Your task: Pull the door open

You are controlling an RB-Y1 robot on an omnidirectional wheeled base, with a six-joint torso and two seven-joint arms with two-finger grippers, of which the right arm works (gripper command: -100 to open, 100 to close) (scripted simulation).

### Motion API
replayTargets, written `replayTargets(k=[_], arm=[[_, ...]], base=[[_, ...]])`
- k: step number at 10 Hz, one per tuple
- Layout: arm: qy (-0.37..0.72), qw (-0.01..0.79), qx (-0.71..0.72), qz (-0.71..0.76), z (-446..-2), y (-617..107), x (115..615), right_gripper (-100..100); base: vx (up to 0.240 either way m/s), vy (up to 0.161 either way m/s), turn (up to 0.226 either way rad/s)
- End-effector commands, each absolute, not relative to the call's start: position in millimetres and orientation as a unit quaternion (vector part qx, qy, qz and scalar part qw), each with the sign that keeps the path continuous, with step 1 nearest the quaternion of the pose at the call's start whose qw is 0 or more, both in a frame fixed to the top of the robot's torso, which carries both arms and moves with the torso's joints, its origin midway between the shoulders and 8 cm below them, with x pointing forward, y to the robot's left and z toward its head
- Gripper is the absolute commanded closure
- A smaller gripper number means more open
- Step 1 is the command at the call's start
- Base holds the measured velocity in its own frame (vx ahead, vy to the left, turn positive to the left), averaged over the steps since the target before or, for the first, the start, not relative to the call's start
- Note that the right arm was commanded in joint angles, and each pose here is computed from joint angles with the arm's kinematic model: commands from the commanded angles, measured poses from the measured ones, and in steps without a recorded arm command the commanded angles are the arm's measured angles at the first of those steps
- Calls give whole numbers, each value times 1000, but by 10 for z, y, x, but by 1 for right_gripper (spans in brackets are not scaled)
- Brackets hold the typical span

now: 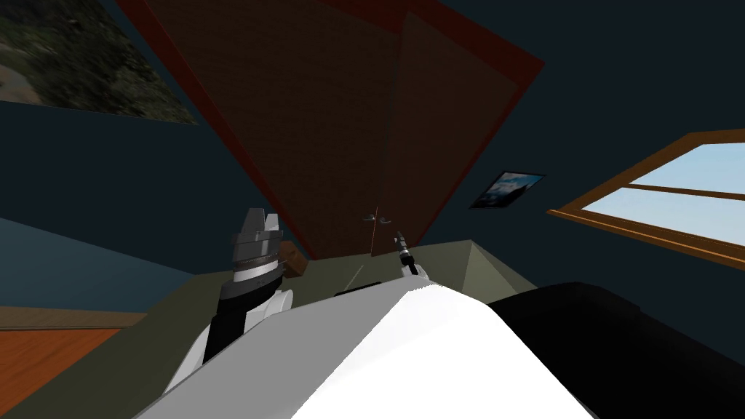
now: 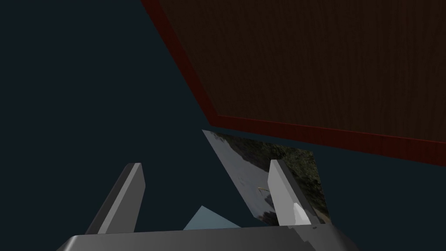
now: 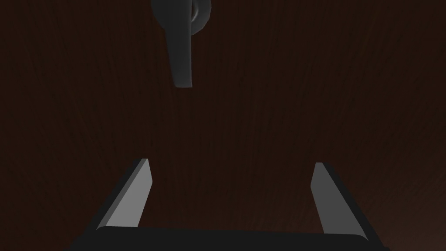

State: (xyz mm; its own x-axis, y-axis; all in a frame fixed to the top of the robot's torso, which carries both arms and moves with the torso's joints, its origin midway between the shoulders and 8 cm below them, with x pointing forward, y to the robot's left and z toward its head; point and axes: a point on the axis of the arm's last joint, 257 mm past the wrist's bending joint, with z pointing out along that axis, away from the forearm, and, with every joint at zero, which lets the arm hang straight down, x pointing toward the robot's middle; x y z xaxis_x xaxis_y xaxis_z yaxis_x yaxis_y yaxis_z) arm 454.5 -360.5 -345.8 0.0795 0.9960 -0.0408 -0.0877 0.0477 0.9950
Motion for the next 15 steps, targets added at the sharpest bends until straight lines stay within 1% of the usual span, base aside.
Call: replayTargets(k=[1, 8, 13, 14, 15], arm=[[469, 549, 490, 489, -3522, -3626, 4535, -100], [473, 533, 513, 479, -3790, -3686, 4490, -100], [474, 526, 522, 475, -3897, -3694, 4467, -100], [470, 532, 535, 457, -3974, -3978, 4286, -100], [470, 532, 535, 457, -3974, -3978, 4286, -100]], base=[[95, 17, 35], [101, 12, 41], [86, 12, 30], [-5, -6, 6], [-28, -11, -8]])
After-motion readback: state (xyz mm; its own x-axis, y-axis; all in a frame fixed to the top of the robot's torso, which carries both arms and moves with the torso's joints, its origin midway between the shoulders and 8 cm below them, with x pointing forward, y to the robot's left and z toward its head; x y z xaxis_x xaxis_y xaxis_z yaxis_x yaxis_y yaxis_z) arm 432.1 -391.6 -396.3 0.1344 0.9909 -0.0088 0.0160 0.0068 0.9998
